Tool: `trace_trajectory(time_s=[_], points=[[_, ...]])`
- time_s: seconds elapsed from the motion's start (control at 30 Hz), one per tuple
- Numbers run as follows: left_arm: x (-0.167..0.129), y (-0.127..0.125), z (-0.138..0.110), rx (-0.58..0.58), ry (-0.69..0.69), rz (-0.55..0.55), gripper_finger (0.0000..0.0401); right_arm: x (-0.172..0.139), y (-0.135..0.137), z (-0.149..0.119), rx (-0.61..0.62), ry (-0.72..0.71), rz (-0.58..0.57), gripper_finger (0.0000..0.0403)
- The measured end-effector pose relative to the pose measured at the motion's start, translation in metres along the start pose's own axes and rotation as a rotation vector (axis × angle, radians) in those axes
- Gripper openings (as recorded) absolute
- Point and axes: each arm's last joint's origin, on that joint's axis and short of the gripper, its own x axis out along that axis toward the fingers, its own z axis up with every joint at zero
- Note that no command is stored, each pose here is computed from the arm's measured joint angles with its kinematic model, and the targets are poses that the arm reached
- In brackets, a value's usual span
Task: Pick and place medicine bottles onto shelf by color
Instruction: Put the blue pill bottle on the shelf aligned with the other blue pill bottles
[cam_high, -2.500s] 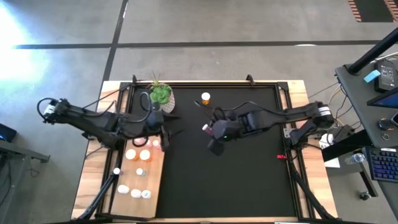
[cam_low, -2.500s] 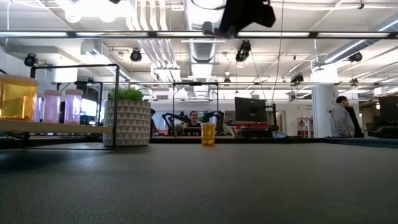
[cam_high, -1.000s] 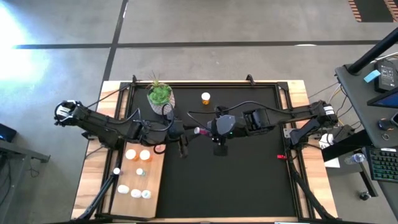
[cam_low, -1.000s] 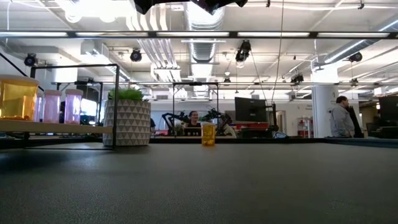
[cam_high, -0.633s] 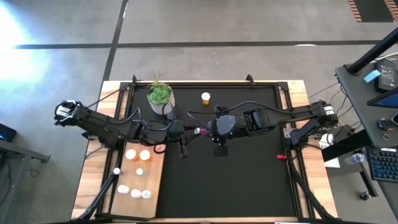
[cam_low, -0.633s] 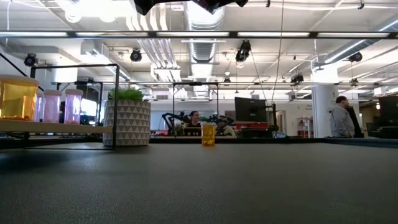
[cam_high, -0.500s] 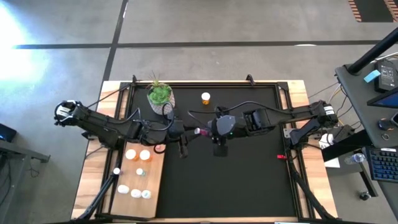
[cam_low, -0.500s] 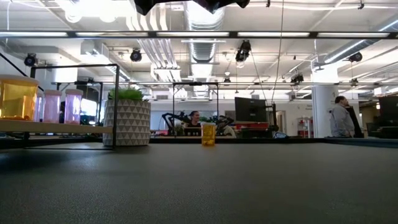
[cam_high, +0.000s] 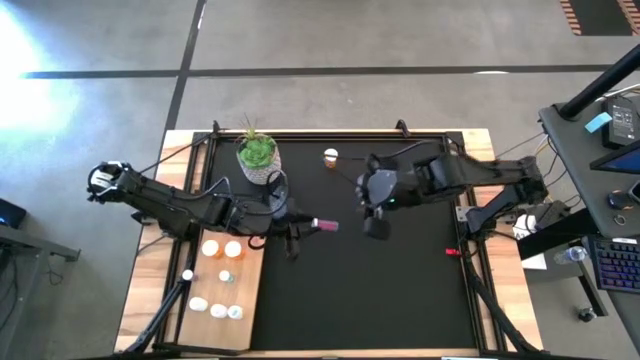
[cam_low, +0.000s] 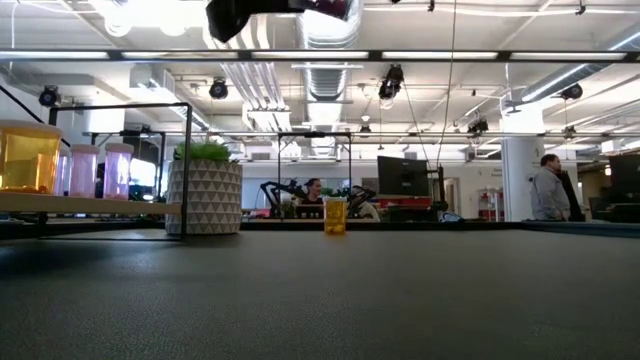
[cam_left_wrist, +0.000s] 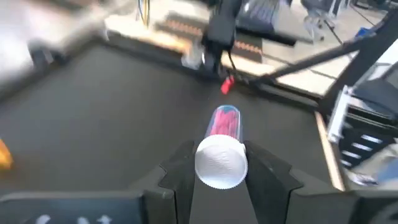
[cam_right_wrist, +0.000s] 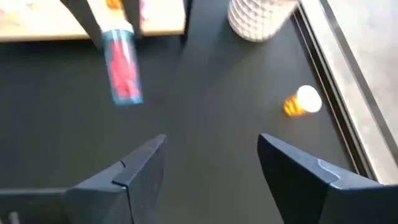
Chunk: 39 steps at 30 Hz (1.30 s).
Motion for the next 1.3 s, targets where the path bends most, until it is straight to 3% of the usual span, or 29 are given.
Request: trace_trajectory(time_s=[0.33, 0.53, 0.8, 0.93, 1.3], points=[[-0.016, -0.007, -0.039, -0.259, 0.424, 0.016, 0.0105, -0.055, -0.015, -0.013, 0.037, 0.029, 0.006, 0.0244], [-0.033, -0.019, -0.059, -0.370, 0.627, 0.049, 0.0105, -0.063, -0.022, -0.029, 0.084, 0.004, -0.025, 0.0247], [-0.069, -0.033, -0.082, -0.347, 0.914, 0.097, 0.0105, -0.039, -0.020, -0.051, 0.098, 0.026, -0.029, 0.0242], [-0.081, -0.035, -0.084, -0.314, 0.978, 0.170, 0.0105, -0.022, -0.017, -0.057, 0.091, 0.045, -0.034, 0.0244], [-0.065, -0.040, -0.109, -0.220, 1.122, 0.293, 0.0105, -0.005, -0.013, -0.062, 0.093, 0.065, -0.041, 0.0241]])
